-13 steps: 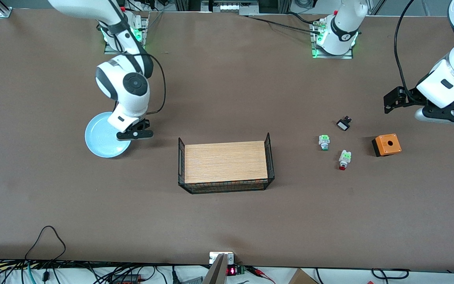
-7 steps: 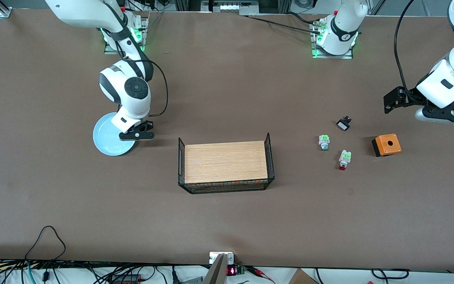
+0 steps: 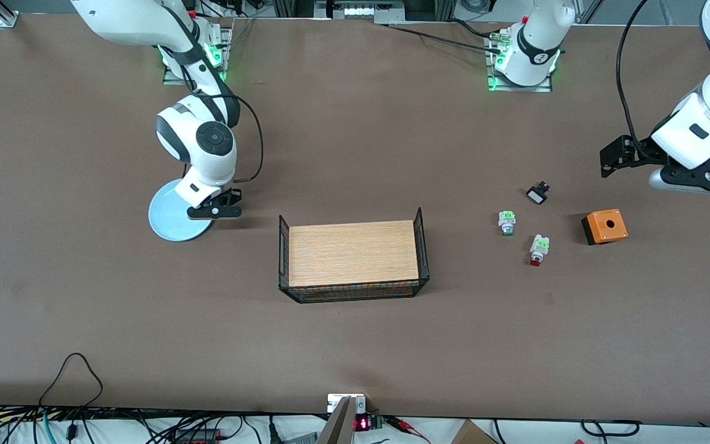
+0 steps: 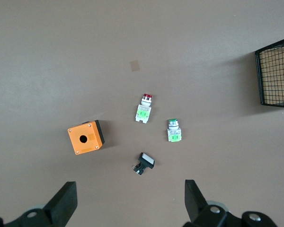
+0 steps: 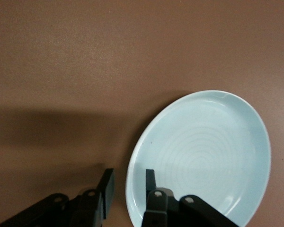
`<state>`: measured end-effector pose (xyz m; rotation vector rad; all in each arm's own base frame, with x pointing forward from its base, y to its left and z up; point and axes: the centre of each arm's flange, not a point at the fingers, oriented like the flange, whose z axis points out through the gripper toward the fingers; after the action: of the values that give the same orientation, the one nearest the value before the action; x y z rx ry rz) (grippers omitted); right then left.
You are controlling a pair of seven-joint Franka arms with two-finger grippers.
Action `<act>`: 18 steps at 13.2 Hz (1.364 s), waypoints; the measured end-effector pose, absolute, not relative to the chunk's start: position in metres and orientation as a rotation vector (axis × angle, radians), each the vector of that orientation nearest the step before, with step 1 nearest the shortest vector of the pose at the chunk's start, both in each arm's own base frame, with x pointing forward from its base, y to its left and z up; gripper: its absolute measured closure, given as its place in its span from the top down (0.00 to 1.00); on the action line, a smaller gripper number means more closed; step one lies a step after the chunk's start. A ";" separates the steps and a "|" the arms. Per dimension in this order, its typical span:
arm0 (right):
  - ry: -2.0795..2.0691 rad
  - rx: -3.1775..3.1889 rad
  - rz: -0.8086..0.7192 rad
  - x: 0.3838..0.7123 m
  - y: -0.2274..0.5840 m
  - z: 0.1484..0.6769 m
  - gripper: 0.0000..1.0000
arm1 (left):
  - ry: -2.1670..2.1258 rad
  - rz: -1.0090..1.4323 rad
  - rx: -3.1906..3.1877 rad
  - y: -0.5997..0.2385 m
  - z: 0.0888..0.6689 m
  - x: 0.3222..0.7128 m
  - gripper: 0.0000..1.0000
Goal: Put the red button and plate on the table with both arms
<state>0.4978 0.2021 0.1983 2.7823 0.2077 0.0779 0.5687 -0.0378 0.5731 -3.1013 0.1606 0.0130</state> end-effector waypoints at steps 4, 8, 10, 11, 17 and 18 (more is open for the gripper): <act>0.197 2.744 0.065 0.526 0.201 0.232 0.80 | 0.161 0.013 -3.101 -0.038 0.573 0.569 1.00; 0.172 2.860 -0.127 0.566 0.193 0.297 1.00 | 0.161 0.013 -3.101 -0.038 0.573 0.569 1.00; 0.153 2.952 -0.228 0.589 0.170 0.334 1.00 | 0.161 0.013 -3.101 -0.038 0.573 0.569 1.00; 0.140 3.005 -0.273 0.599 0.155 0.353 1.00 | 0.161 0.013 -3.101 -0.038 0.573 0.569 1.00; 0.179 3.155 -0.272 0.622 0.087 0.462 1.00 | 0.161 0.015 -3.101 -0.038 0.573 0.569 1.00; 0.197 3.160 -0.226 0.617 0.086 0.486 1.00 | 0.161 0.016 -3.101 -0.038 0.573 0.569 1.00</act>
<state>0.6173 0.0865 0.4855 3.1605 0.1965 -0.2260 0.5685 -0.0378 0.5729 -3.1012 0.1605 0.0156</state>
